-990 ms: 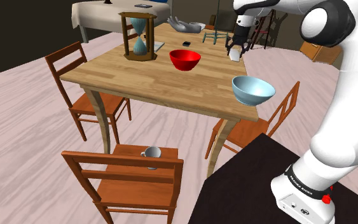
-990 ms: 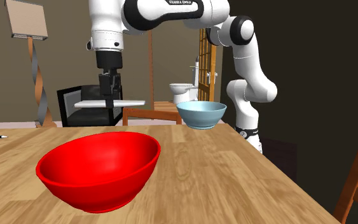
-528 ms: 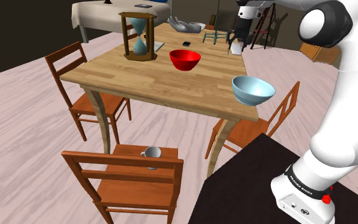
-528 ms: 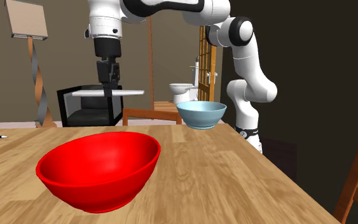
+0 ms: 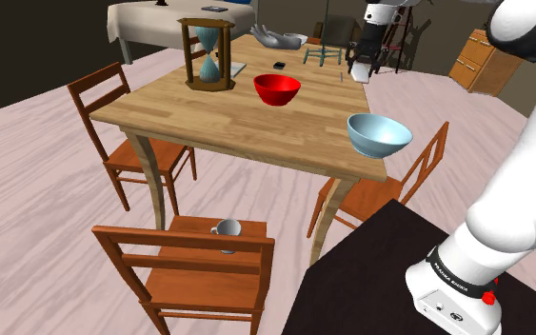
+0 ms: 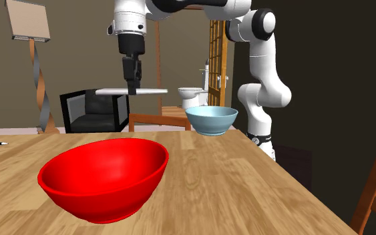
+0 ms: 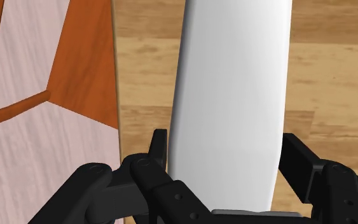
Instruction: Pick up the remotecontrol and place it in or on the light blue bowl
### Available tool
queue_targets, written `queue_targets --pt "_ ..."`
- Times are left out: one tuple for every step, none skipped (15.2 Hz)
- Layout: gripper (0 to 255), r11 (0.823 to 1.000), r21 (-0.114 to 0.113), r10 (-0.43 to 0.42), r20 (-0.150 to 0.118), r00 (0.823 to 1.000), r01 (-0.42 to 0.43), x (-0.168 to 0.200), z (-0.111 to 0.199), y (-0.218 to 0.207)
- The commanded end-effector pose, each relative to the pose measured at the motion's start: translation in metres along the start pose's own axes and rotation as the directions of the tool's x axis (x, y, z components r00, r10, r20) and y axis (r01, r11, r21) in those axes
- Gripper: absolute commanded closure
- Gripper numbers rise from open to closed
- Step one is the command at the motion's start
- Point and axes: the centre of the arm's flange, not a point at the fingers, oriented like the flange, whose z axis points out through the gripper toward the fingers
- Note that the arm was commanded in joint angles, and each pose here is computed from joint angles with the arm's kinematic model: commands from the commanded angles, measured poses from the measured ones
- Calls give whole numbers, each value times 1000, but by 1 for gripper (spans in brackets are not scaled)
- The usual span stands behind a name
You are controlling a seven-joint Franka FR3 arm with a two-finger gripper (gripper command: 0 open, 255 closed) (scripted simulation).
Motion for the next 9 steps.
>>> queue_targets --pt "255 1000 0 0 0 1000 0 -27 -1 5" --pt "255 1000 0 0 0 1000 0 -39 -1 9" --pt "255 1000 0 0 0 1000 0 -52 -1 12" --pt "255 1000 0 0 0 1000 0 -65 -1 15" --pt "255 1000 0 0 0 1000 0 -78 -1 19" --pt "255 1000 0 0 0 1000 0 -91 -2 22" --pt "255 1000 0 0 0 1000 0 -103 -2 25" --pt "255 1000 0 0 0 1000 0 -116 -2 28" --pt "255 1000 0 0 0 1000 0 -129 -2 32"
